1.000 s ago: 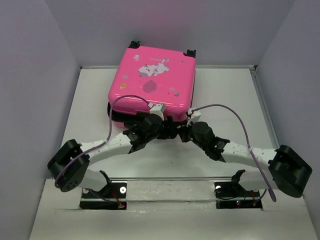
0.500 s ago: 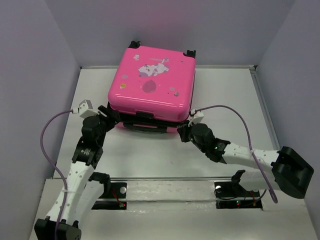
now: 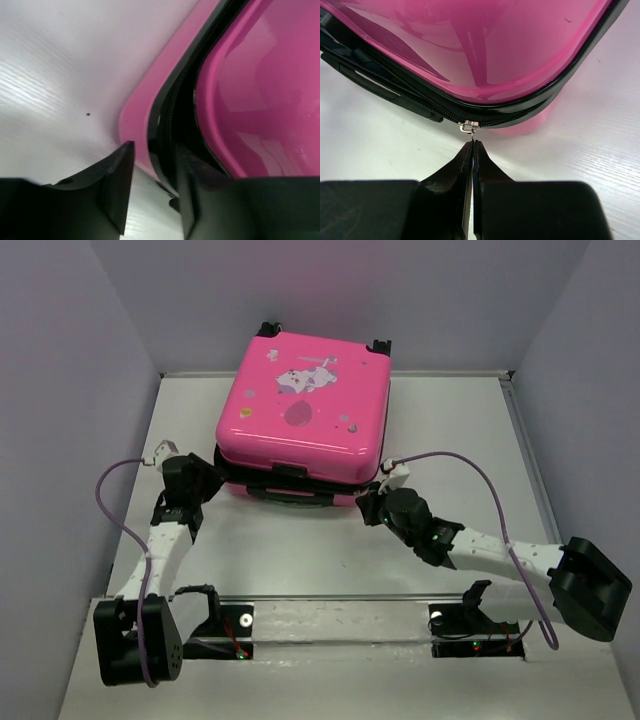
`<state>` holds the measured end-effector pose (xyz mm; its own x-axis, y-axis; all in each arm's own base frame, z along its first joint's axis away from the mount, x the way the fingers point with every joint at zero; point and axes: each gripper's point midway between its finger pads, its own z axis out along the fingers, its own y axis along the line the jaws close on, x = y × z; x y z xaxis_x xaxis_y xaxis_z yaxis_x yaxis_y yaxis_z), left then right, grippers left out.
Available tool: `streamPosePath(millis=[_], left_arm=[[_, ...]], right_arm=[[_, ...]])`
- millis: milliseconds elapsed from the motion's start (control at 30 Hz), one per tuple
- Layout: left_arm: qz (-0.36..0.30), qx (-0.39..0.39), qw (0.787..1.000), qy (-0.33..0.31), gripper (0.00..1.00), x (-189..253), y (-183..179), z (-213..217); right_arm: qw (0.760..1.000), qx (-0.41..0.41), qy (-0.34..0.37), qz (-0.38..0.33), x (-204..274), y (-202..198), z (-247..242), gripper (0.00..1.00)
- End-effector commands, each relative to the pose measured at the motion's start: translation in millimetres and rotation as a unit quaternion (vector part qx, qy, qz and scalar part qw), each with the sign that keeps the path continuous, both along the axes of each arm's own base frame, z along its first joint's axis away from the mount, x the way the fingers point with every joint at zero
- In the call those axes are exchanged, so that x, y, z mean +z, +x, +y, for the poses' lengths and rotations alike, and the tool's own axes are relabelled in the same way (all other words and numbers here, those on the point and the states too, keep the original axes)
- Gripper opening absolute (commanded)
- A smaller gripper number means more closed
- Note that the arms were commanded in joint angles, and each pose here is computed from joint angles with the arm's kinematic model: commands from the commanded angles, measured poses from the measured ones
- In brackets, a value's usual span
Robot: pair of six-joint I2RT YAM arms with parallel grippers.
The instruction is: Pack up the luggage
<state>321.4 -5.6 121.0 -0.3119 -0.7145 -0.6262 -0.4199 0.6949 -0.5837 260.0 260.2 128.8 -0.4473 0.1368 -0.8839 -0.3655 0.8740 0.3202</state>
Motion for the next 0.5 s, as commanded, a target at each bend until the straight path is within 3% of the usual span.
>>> streamPosePath(millis=[0,100,267,467], left_arm=[[-0.05,-0.034,0.998,-0.022,0.29,18.9,24.2,-13.5],[-0.05,-0.052,0.997,-0.025,0.06,9.2,25.4,-26.6],[-0.049,-0.115,0.992,-0.012,0.06,-3.5,15.3,-80.5],[-0.06,-0.219,0.969,-0.097,0.06,-15.6,-36.8,-178.6]], right_arm=[[1.0,0.007,-0.007,-0.002,0.9,-3.8,0.9,0.07],[1.0,0.01,-0.007,-0.002,1.6,-2.9,3.3,0.07],[1.0,0.028,-0.002,-0.013,14.6,-6.2,24.9,0.07],[0.996,0.078,-0.03,-0.018,16.4,-21.1,91.1,0.07]])
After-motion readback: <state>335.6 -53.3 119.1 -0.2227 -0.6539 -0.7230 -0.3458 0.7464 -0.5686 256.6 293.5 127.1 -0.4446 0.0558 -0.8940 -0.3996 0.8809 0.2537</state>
